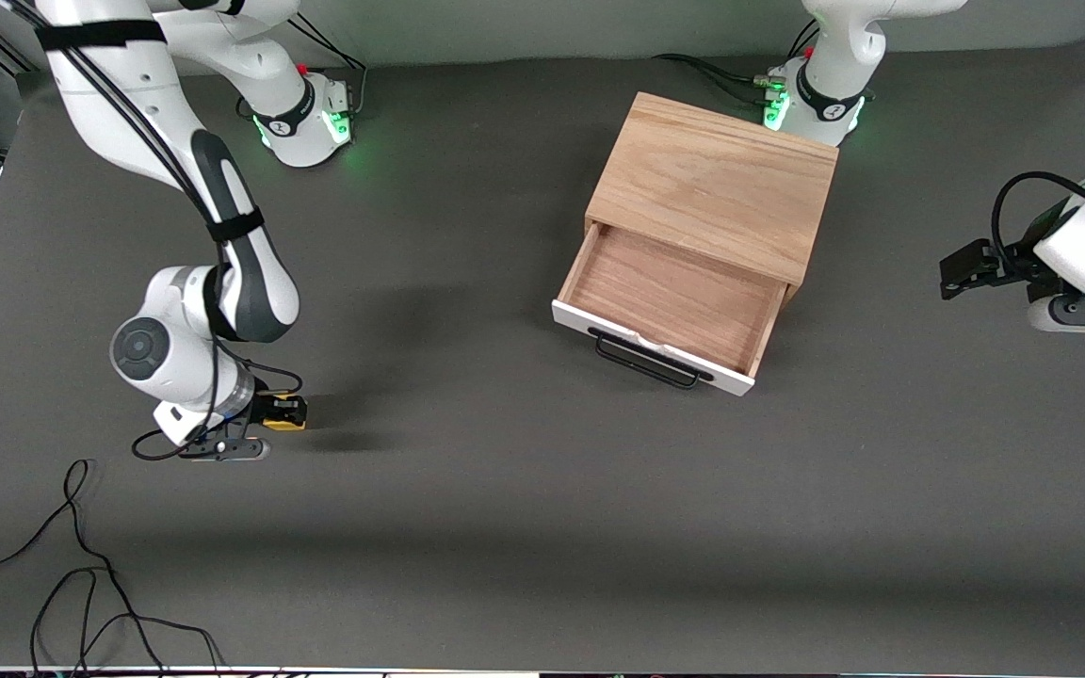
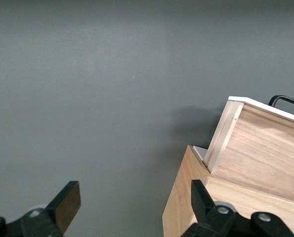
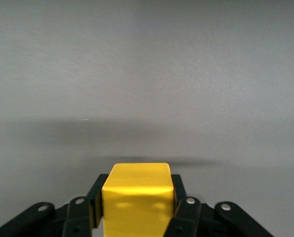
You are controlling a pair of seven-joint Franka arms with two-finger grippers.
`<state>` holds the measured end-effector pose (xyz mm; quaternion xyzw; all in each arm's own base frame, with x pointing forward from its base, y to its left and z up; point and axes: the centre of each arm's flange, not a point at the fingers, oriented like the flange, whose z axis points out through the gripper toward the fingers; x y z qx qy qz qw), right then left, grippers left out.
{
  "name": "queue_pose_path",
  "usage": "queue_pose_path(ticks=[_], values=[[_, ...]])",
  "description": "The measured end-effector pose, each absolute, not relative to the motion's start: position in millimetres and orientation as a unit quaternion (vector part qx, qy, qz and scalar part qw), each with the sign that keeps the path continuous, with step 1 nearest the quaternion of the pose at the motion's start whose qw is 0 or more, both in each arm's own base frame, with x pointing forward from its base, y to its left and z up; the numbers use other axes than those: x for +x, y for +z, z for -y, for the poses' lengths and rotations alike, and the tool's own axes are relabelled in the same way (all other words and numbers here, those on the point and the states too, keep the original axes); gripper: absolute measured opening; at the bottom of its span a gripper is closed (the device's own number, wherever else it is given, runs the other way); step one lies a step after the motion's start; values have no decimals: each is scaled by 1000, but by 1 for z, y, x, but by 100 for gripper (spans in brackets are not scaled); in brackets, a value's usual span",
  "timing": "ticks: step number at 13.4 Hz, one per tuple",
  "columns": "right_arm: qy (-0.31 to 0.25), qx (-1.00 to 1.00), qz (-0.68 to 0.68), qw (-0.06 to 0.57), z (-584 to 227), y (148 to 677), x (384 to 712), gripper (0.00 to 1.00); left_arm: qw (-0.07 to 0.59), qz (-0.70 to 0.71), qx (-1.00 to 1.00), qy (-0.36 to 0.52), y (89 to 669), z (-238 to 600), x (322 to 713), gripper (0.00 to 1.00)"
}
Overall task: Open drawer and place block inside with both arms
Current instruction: 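Lift the yellow cube and carry it over the open drawer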
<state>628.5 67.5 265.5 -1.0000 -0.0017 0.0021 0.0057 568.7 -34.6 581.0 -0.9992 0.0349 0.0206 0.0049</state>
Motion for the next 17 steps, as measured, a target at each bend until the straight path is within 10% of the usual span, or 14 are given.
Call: queue_pose_path(ticks=[9, 17], values=[[41, -997, -42, 42, -136, 473, 658, 55, 4, -38, -999, 24, 577, 35, 568, 100], [17, -989, -130, 62, -332, 560, 589, 55, 3, -39, -999, 29, 572, 36, 570, 100]])
